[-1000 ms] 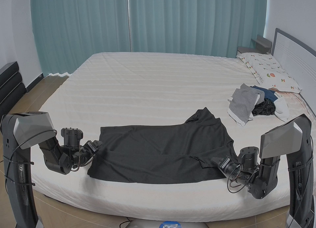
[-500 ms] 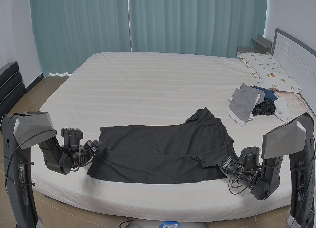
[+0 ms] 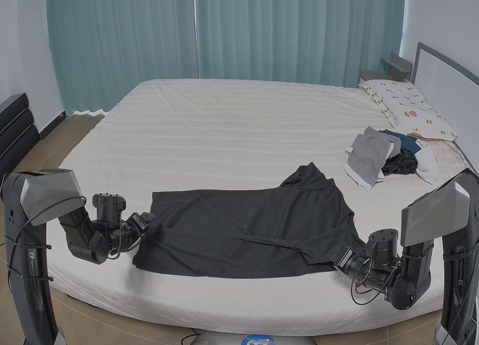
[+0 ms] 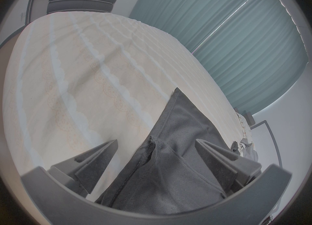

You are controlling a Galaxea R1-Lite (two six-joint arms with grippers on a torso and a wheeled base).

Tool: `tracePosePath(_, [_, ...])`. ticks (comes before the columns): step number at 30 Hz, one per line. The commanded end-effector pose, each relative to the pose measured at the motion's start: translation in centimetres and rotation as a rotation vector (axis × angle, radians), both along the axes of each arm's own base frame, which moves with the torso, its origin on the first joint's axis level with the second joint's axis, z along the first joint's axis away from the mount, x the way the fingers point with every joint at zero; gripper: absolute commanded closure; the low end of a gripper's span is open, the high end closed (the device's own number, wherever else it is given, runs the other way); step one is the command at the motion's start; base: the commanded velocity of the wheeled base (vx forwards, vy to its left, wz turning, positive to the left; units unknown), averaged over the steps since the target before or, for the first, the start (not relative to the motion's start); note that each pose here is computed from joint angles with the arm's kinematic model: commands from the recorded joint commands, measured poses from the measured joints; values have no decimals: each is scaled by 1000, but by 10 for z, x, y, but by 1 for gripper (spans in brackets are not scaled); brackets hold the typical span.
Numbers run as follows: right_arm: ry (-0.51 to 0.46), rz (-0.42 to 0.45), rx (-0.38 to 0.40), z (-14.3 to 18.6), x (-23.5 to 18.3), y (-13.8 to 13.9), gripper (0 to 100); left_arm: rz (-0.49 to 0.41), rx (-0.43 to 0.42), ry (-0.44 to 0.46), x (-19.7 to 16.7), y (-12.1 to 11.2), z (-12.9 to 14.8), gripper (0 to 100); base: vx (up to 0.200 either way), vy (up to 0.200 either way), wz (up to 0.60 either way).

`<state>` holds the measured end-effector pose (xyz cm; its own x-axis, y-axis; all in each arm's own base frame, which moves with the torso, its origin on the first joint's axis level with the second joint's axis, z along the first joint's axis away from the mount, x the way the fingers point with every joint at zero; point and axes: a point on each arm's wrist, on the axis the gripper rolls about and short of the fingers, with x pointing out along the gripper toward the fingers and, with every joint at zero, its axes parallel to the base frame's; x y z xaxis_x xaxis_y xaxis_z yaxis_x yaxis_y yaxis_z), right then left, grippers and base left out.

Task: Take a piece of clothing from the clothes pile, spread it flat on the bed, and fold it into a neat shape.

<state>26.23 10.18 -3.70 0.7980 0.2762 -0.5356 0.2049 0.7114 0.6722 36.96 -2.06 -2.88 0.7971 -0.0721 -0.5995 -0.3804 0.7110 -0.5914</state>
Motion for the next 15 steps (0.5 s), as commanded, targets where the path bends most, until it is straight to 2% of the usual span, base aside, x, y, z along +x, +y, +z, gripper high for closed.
tracePosePath(1, [21, 4, -15, -6, -2, -1, 100, 0, 0, 1, 0, 0, -1, 0, 0, 0, 0])
tracePosePath(4, [28, 14, -32, -8, -4, -1, 100, 0, 0, 1, 0, 0, -1, 0, 0, 0, 0])
tracePosePath(5, [35, 22, -44, -8, -7, -2, 0, 0, 0, 1, 0, 0, -1, 0, 0, 0, 0])
tracePosePath(11, [5, 15, -40, -1, -5, -4, 0, 0, 0, -3, 0, 0, 1, 0, 0, 0, 0])
tracePosePath(15, [-76, -17, -11, 22, -1, -12, 0, 2, -3, -8, 0, 1, 3, 0, 0, 0, 0])
